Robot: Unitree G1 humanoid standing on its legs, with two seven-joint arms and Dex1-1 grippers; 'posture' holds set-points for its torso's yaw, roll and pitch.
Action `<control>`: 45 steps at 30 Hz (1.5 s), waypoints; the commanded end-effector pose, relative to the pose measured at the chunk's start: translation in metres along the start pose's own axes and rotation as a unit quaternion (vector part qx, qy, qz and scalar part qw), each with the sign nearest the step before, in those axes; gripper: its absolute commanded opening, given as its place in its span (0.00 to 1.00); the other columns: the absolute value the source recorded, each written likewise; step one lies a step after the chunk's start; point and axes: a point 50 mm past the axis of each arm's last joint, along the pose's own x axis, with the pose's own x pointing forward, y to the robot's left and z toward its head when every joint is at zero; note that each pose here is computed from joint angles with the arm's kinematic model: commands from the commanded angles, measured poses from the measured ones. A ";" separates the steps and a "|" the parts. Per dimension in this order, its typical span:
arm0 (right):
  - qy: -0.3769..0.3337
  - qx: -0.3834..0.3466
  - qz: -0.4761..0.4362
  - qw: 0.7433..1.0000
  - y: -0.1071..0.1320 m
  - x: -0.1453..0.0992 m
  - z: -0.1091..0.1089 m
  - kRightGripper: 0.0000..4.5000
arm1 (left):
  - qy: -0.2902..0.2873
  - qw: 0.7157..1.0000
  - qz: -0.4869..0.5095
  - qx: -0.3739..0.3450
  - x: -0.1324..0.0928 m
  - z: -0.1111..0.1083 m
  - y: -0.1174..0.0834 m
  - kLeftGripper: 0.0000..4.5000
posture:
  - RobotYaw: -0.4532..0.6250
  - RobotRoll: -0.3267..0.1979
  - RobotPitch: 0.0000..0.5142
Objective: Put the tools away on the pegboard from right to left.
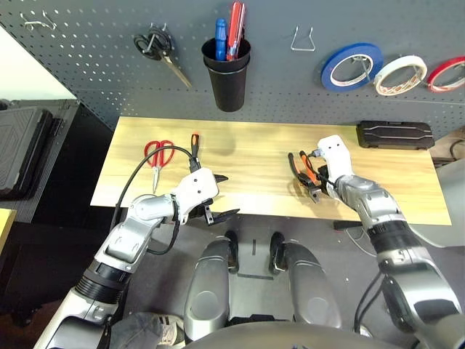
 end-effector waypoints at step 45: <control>-0.222 -0.100 0.010 0.970 -0.009 -0.056 0.027 0.63 | -0.067 0.995 0.057 -0.048 -0.009 0.014 0.002 1.00 | 0.56 0.62 0.59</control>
